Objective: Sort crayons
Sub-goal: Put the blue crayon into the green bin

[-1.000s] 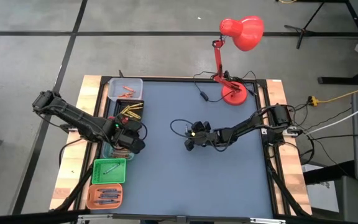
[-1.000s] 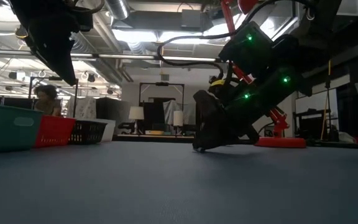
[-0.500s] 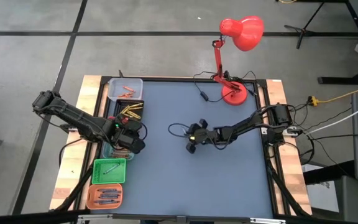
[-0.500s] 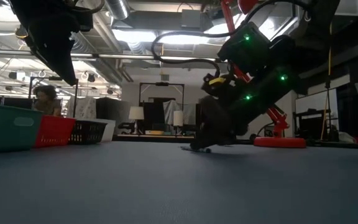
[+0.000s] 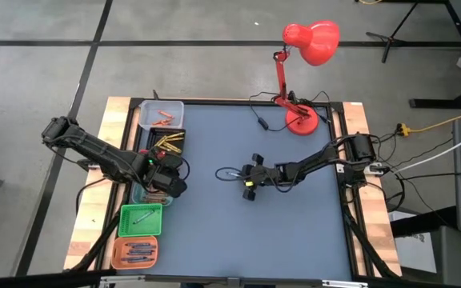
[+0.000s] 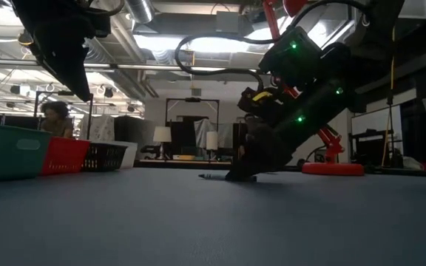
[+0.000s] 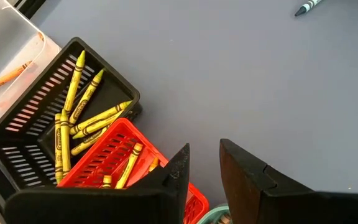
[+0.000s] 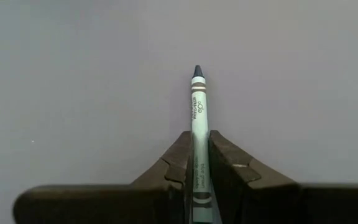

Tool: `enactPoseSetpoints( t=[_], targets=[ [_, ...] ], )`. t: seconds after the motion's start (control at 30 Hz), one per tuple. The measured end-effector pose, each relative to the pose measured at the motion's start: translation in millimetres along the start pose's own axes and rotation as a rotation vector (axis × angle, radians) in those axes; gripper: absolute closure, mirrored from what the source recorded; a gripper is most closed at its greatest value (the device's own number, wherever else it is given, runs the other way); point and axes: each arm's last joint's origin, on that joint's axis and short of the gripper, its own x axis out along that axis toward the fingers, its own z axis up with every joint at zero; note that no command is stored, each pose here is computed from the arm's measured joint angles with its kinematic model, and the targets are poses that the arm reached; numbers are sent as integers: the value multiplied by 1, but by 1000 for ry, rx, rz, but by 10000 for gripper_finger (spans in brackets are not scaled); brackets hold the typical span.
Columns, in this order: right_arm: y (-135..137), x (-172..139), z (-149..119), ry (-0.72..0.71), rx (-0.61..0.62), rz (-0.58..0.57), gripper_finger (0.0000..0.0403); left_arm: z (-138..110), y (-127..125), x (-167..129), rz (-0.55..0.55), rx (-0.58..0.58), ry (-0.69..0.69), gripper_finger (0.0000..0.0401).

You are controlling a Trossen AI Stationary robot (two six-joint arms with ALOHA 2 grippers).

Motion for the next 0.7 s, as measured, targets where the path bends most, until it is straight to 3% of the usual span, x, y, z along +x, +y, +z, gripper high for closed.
enactPoseSetpoints(
  t=[0.4,0.7],
  targets=[
    [4,1,13,-81,21,52,393,0,0,0,0,0,0,328],
    [21,1,51,-147,17,323,381,0,0,0,1,0,-1,329]
  ],
)
